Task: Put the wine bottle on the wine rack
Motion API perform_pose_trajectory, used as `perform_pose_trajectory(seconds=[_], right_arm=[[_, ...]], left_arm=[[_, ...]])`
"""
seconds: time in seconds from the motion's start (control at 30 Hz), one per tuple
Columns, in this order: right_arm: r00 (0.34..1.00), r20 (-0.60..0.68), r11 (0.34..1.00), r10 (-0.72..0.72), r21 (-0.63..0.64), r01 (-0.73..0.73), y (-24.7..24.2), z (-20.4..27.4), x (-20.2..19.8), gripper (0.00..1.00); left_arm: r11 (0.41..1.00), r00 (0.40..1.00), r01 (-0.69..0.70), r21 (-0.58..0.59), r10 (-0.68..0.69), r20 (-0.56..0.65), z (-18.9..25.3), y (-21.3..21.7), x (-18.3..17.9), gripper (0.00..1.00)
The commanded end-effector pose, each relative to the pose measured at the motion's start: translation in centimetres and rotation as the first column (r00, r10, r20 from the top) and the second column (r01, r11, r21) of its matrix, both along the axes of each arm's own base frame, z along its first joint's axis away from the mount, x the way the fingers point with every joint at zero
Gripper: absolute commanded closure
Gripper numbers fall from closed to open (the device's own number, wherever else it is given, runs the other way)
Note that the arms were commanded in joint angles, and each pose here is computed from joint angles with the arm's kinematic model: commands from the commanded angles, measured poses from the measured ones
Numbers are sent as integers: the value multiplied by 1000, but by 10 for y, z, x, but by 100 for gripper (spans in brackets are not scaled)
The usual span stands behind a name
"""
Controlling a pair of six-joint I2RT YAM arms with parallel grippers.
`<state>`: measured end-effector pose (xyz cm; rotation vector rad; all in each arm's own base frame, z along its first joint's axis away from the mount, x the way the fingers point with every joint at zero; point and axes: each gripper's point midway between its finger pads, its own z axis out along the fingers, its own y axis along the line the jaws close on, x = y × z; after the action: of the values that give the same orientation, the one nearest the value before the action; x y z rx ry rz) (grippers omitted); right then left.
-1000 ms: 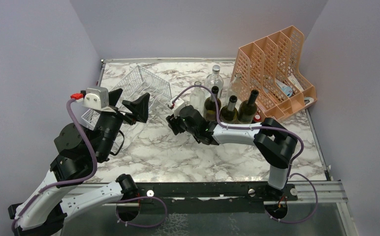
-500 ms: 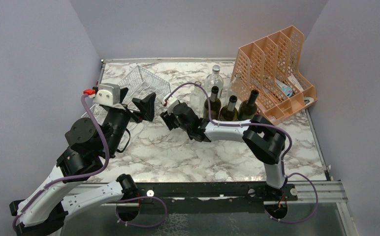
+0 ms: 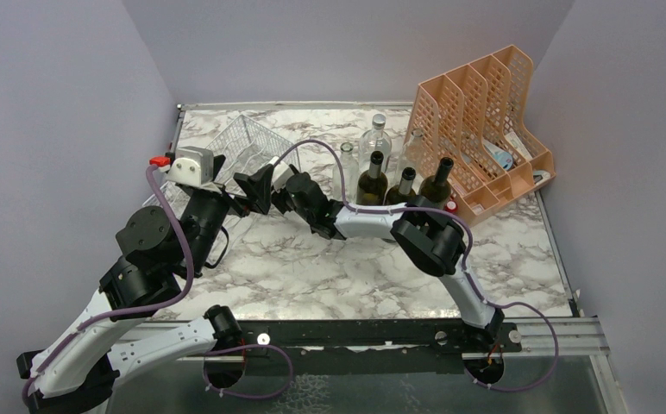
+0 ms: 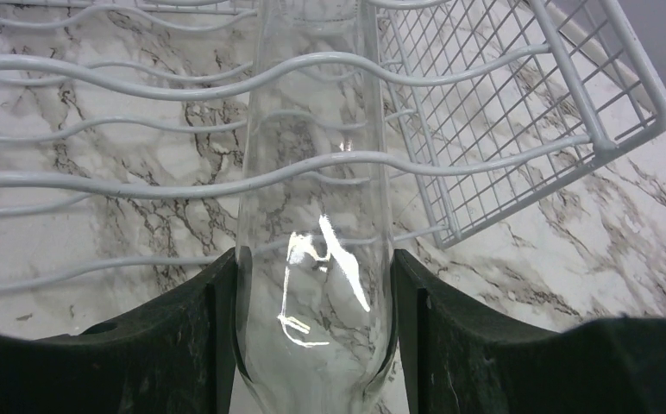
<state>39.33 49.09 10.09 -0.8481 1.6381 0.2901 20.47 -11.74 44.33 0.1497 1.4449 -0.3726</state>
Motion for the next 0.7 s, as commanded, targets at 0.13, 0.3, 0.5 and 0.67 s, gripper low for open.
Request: perform_pose_trajectory(seconds=[0.13, 0.3, 0.5, 0.67], right_arm=[[993, 117, 994, -12, 112, -1, 17, 43, 41, 99], [995, 88, 994, 37, 98, -46, 23, 33, 46, 96], [997, 42, 994, 62, 82, -66, 28, 18, 50, 88], [996, 14, 993, 87, 81, -88, 35, 10, 51, 80]], left_arm=[[999, 999, 33, -13, -33, 13, 8, -2, -4, 1], [999, 999, 42, -13, -42, 7, 5, -5, -4, 1], [999, 999, 49, -16, -49, 3, 3, -6, -5, 1], [998, 998, 58, -19, -58, 0, 2, -8, -5, 1]])
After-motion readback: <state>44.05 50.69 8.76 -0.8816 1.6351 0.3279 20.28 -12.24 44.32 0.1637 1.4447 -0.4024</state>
